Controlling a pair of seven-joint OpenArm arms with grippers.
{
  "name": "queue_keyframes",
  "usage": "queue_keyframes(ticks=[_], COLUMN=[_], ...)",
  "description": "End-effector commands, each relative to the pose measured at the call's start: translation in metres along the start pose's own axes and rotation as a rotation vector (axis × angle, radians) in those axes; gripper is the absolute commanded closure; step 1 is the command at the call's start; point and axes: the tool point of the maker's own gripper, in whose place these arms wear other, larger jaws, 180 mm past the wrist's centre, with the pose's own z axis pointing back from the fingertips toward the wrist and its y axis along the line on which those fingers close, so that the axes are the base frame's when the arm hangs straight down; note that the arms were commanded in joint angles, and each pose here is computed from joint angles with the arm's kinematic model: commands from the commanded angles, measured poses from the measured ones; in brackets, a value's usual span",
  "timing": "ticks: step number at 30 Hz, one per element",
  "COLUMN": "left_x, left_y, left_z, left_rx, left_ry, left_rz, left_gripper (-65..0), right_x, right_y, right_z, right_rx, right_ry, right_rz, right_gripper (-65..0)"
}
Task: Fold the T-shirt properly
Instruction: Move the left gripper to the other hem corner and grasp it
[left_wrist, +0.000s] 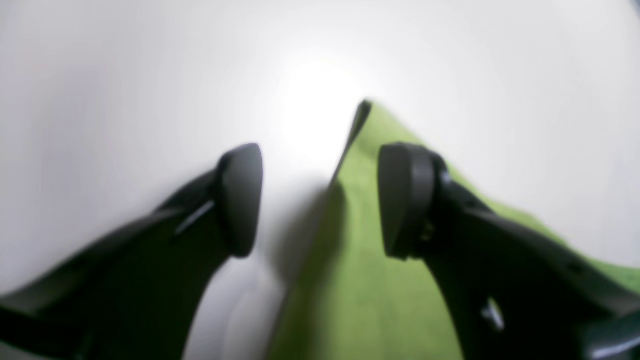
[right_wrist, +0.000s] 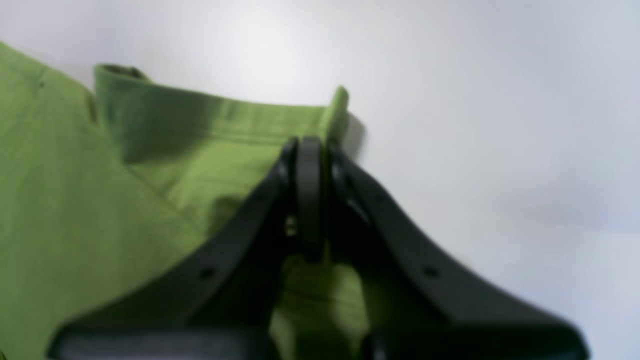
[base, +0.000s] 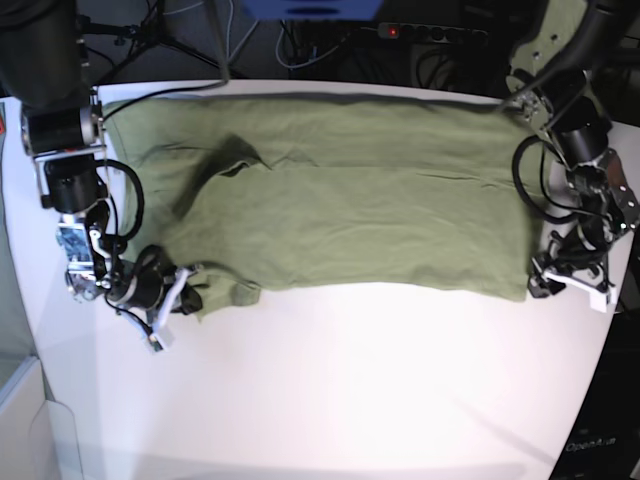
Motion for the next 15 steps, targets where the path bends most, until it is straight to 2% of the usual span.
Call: queue_keyframes(ticks=[1,9,15], left_x=[0.026,0.023,0.007], left_y=[-0.001,-0.005,-0.025], left_z=[0.002,-0.009,-0.024], left_rx=[-0.004,0.003,-0.038], left_ry=[-0.057,-0.022,0.015], left_rz=[-0.021,-0.036,-0.086], left_gripper=[-35.5,-35.5,-35.4], right_x=[0.019,0.018,0.018], right_y=[-0.008,-0.007,-0.007], right_z=[0.005,0.005,0.005], right_rx=[-0.01,-0.01,-0.01], right_ry=[-0.034,-0.033,-0.033], right_rz=[0.02,0.019,0.019], right_gripper=[-1.0,-0.9,-1.0])
